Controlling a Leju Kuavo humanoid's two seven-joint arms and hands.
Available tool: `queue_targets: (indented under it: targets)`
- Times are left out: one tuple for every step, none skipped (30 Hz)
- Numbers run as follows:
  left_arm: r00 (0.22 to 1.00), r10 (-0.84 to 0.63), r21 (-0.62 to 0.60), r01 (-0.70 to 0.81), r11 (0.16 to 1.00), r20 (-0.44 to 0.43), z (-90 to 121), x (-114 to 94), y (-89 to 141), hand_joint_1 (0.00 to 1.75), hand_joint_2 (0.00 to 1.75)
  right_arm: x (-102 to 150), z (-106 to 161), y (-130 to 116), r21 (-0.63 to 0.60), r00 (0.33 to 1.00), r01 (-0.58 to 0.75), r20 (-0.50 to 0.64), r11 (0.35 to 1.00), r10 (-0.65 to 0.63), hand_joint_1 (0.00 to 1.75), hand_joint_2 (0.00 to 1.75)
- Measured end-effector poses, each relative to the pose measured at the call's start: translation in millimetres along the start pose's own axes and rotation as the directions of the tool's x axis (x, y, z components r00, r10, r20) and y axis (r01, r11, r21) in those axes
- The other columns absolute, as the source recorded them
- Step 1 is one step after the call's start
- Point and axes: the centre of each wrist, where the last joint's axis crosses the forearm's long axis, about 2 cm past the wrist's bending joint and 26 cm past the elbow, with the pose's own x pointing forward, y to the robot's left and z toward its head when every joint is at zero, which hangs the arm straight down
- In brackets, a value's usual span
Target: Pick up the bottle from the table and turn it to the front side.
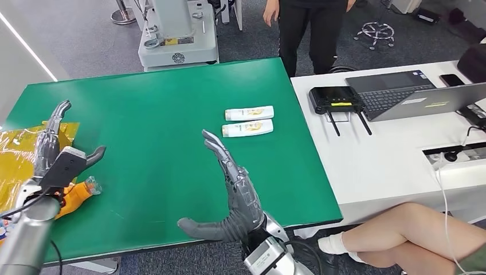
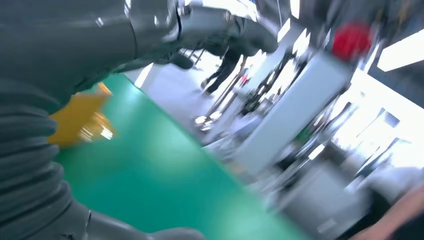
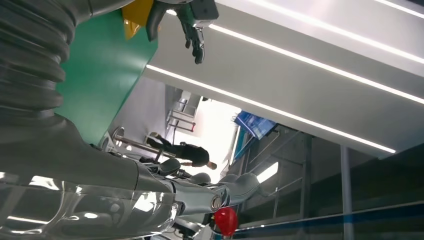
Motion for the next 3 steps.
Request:
queue_targets:
  targets:
    - [0.999,0.053,0.046,-0.053,0.998,0.007,-4,8,-16,0.0,1.75,-1,1,0,-0.008,1.0,0.0,0.0,1.0,0.0,0.0,1.75]
    - [0.995,0.104,0.08,-0.105,0.991,0.01,-7,16,-30,0.0,1.75,-1,1,0,-0.014,1.0,-0.001,0.0,1.0,0.001,0.0,1.75]
    - [0.991,0.13,0.097,-0.131,0.987,0.012,-9,20,-38,0.0,1.75,-1,2,1,-0.016,1.0,-0.002,0.0,1.0,0.002,0.0,1.75]
